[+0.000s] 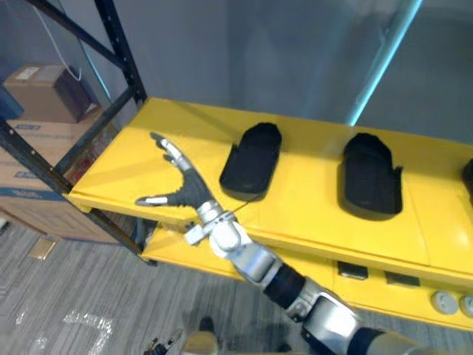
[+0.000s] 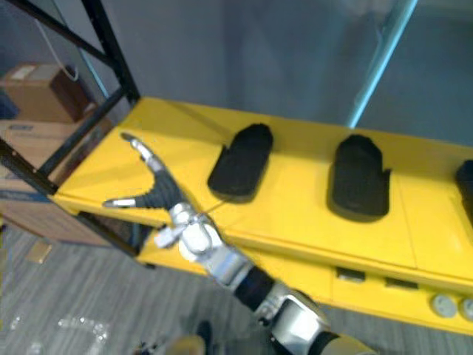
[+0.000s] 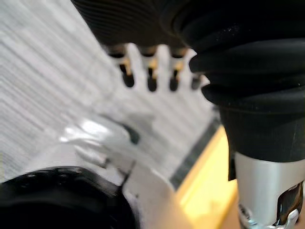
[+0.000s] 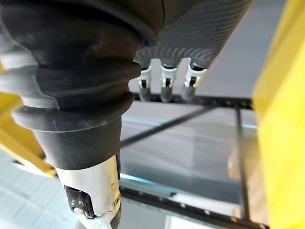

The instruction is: Walk over and take plastic housings, then place them on the shelf

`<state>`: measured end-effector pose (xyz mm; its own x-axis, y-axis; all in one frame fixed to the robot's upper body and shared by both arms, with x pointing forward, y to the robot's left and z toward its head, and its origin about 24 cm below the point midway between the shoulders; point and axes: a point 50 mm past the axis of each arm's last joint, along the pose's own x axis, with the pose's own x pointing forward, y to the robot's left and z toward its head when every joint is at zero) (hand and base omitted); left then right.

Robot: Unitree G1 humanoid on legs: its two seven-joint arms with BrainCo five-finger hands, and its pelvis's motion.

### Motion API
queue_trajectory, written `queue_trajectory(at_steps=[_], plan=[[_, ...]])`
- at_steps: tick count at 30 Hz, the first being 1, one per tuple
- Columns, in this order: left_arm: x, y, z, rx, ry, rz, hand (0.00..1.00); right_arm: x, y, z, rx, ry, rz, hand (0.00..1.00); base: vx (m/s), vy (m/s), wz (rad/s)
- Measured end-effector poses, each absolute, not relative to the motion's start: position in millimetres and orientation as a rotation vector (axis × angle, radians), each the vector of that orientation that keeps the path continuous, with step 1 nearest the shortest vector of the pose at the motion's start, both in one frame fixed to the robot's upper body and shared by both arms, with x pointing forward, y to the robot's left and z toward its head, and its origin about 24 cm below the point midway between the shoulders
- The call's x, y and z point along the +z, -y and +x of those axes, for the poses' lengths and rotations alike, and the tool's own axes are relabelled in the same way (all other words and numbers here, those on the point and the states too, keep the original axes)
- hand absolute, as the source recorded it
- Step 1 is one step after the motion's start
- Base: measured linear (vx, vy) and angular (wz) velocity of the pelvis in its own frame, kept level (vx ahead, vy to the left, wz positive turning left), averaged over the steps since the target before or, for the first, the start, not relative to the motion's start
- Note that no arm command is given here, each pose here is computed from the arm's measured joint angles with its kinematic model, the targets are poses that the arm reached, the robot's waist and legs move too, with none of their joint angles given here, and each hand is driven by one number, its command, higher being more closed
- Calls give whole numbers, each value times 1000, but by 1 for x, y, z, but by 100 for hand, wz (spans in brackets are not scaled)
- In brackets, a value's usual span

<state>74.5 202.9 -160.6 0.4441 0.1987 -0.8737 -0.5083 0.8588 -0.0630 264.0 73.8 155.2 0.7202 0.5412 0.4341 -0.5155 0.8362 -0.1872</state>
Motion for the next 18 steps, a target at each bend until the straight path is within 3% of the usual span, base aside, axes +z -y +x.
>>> queue_trajectory(at_steps=[4,13,18], plan=[[-157,-193,95,412,-968,-375,0,154,-74,267,581,492,-120,0,-196,13,-6],[-157,-187,97,306,-960,-330,0,165,-56,286,403,516,-137,0,19,22,5],[-156,-183,98,285,-952,-331,0,165,-58,290,401,529,-189,0,53,-1,2]])
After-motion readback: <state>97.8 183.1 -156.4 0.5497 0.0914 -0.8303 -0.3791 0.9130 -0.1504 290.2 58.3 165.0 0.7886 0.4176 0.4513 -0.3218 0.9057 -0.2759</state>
